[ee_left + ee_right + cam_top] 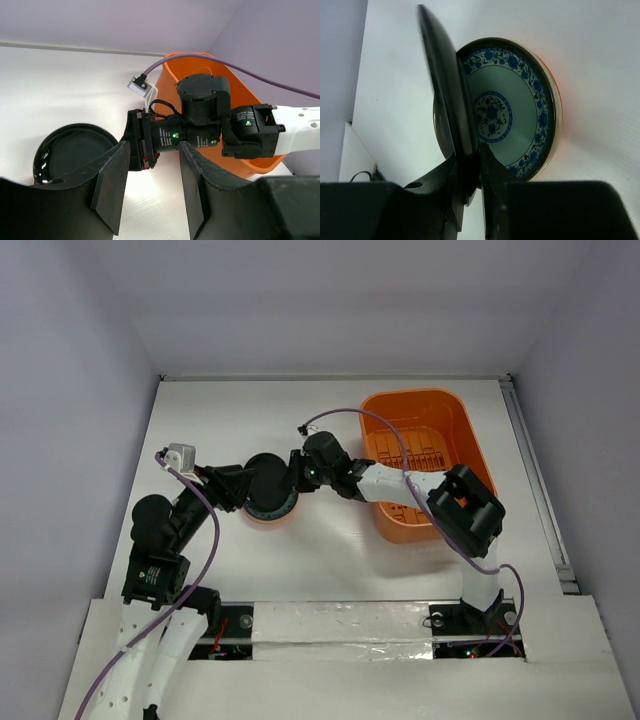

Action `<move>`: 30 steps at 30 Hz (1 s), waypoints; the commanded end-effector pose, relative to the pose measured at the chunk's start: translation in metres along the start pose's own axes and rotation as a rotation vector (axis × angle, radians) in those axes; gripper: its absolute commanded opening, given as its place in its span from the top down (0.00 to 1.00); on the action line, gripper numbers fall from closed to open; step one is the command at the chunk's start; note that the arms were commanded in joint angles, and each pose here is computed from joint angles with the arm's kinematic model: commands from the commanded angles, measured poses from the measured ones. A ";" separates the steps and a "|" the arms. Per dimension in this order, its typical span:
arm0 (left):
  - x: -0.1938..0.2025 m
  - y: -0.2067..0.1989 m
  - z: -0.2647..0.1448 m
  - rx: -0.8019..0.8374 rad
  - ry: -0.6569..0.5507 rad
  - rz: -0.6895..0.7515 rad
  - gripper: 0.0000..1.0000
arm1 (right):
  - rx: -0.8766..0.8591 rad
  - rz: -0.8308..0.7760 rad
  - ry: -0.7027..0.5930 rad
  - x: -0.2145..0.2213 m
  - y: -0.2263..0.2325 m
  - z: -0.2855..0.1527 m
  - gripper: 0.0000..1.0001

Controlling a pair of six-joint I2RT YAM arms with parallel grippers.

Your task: Unload the plates from the dish rack

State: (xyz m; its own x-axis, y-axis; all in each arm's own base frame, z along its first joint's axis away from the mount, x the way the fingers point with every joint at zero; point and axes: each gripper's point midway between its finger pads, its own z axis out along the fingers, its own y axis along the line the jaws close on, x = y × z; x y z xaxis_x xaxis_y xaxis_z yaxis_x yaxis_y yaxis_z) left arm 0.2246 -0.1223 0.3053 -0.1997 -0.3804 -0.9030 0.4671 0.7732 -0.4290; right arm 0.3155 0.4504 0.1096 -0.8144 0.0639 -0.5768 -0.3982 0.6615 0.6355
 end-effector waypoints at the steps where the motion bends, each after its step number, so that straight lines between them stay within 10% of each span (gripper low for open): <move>1: -0.020 -0.011 -0.001 0.032 -0.050 0.025 0.59 | -0.082 -0.023 -0.038 -0.010 0.031 0.002 0.78; 14: -0.020 -0.005 0.002 0.010 -0.052 0.021 0.59 | 0.030 -0.135 -0.082 -0.007 0.041 -0.023 0.24; 16: -0.021 -0.003 0.002 0.001 -0.055 0.021 0.59 | 0.078 -0.160 -0.090 -0.006 0.036 -0.030 0.00; 28: -0.022 0.011 0.005 -0.049 -0.061 0.016 0.59 | 0.154 -0.224 -0.177 -0.025 0.038 -0.077 0.01; 30: -0.022 0.012 0.005 -0.051 -0.063 0.018 0.59 | 0.163 -0.230 -0.189 -0.026 0.036 -0.084 0.14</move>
State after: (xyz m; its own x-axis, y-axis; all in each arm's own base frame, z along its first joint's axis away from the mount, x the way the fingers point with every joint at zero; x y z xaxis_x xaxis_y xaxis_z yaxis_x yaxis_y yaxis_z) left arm 0.2365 -0.1104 0.2990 -0.2016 -0.3880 -0.8993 0.4090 0.8009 -0.4372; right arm 0.2900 0.4230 0.1826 -0.6501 0.0339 -0.7591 -0.4767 0.7597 0.4422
